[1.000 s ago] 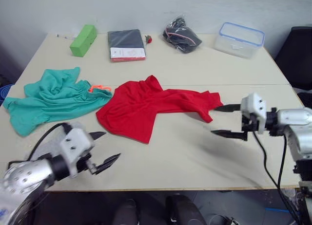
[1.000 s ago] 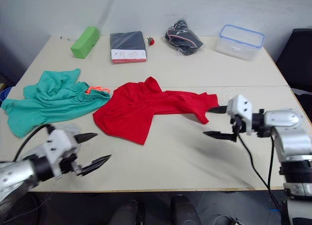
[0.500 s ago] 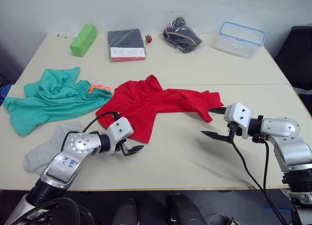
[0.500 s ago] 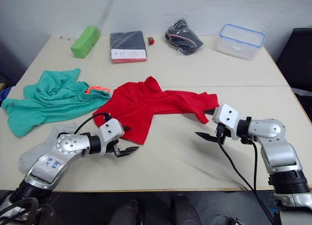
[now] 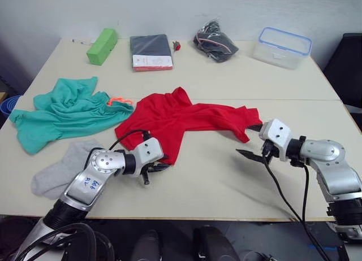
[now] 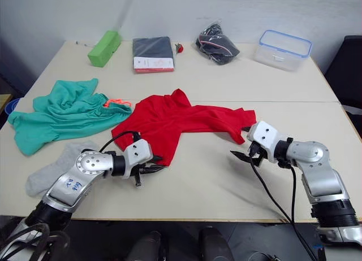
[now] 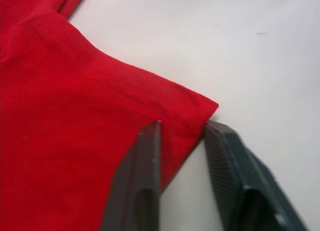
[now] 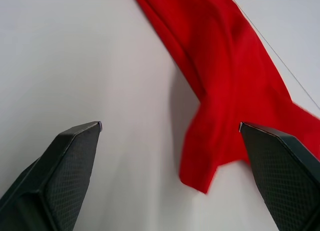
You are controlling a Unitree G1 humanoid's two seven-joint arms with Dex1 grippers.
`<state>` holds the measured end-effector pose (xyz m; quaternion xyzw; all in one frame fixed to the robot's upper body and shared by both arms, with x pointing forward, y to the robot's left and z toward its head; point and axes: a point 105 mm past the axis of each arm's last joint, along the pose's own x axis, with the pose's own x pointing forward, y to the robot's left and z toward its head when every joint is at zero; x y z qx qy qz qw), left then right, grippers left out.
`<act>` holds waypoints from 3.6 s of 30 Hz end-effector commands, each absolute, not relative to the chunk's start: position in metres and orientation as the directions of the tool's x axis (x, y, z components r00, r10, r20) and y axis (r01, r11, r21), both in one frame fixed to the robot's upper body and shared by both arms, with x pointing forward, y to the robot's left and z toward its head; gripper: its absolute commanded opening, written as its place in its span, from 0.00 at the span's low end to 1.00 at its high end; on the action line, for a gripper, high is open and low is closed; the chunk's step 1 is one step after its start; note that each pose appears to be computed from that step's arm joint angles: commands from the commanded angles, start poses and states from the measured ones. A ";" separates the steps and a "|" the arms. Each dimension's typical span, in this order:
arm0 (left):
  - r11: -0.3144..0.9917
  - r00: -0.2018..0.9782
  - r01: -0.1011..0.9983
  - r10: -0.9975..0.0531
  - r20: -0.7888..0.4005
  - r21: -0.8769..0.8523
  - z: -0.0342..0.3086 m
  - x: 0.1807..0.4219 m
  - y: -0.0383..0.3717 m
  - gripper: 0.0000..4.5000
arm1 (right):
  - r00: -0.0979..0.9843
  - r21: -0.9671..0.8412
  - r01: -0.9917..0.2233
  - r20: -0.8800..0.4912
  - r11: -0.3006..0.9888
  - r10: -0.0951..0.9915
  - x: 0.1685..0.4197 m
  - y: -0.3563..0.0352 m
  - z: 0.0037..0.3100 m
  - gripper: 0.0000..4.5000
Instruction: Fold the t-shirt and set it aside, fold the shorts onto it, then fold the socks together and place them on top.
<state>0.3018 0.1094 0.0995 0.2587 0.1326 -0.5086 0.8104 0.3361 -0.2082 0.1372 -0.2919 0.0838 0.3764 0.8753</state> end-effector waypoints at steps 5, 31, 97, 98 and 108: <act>0.375 0.467 0.884 -0.709 -0.528 0.278 0.087 0.304 0.122 0.00 | 0.738 -0.289 -0.671 -0.351 0.683 0.576 0.351 -0.209 0.133 0.96; 0.359 0.353 0.929 -0.783 -0.512 0.092 0.113 0.248 0.174 0.00 | 0.468 -0.516 -0.832 -0.454 0.205 0.758 0.319 -0.199 0.151 0.01; 0.709 0.613 0.687 -0.682 -0.400 -0.158 0.135 0.304 0.223 0.00 | 0.160 0.216 -0.915 -0.579 0.340 0.800 0.324 -0.251 0.126 0.01; 0.711 0.616 0.686 -0.680 -0.399 -0.153 0.135 0.305 0.223 0.00 | 0.171 0.208 -0.915 -0.576 0.346 0.799 0.327 -0.252 0.127 0.01; 0.719 0.654 0.695 -0.641 -0.402 -0.017 0.140 0.293 0.235 0.40 | 0.333 -0.082 -0.934 -0.557 0.349 0.760 0.329 -0.260 0.149 0.57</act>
